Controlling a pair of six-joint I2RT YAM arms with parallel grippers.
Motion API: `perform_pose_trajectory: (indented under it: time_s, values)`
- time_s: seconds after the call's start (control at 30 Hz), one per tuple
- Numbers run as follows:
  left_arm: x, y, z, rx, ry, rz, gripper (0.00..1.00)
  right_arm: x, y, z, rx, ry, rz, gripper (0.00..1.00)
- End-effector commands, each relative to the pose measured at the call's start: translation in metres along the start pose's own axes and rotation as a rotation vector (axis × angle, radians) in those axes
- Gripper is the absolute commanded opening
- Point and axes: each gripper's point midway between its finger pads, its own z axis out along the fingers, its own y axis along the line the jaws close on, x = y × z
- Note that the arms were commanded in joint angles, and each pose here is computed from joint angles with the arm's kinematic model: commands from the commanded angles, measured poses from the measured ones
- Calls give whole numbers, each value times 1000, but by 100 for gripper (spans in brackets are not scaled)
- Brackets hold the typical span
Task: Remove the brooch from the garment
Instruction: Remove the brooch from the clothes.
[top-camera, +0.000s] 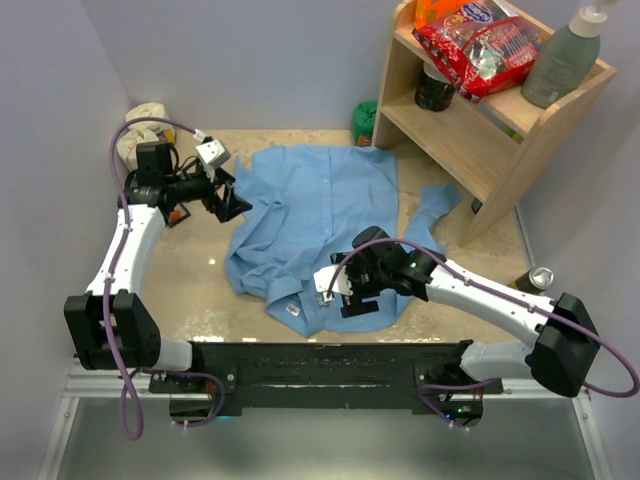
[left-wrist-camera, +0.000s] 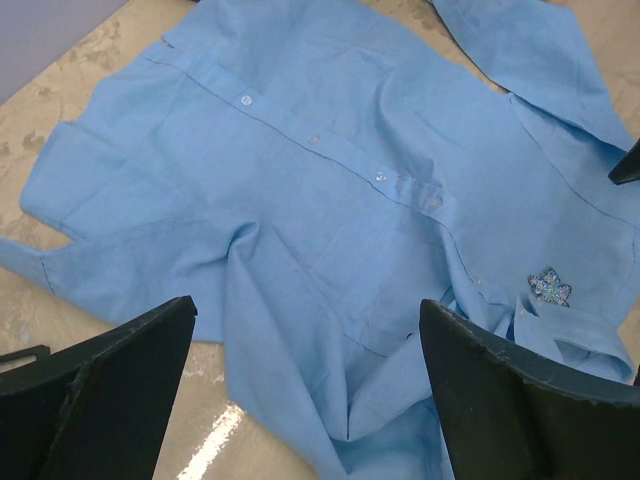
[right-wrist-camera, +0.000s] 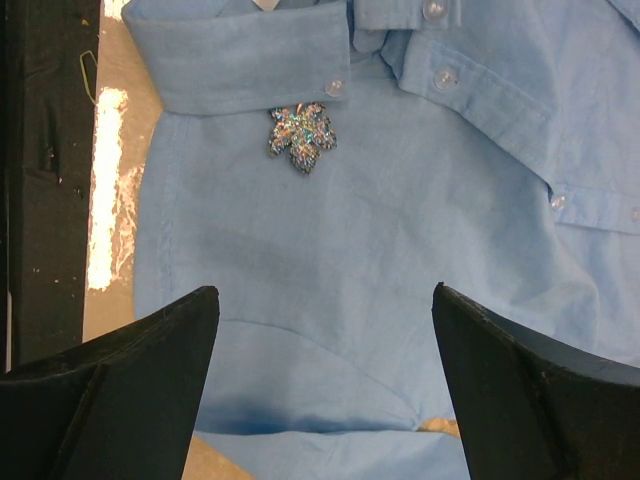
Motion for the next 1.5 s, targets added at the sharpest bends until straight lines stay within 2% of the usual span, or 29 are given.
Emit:
perform_pose_trajectory:
  time_s: [0.0, 0.2, 0.53, 0.73, 0.93, 1.23, 1.47]
  values:
    - [-15, -13, -4, 79, -9, 43, 99, -6, -7, 14, 29, 19, -80, 87]
    - [-10, -17, 0, 83, -14, 31, 100, -11, -11, 32, 35, 6, -92, 81]
    - [-13, -20, 1, 73, -43, 16, 99, 2, -9, 44, 52, 28, -99, 78]
    - [-14, -20, 3, 74, -50, 5, 99, -19, 3, 50, -35, -19, -125, 74]
    - [-16, -18, 2, 64, -50, 4, 100, -29, 25, 72, -124, 11, -193, 73]
    - [-10, -20, 2, 55, -47, 6, 100, -25, 12, 95, -59, 65, -218, 67]
    - [-12, -20, 2, 61, -54, 6, 100, -46, -9, 77, -17, 14, -213, 64]
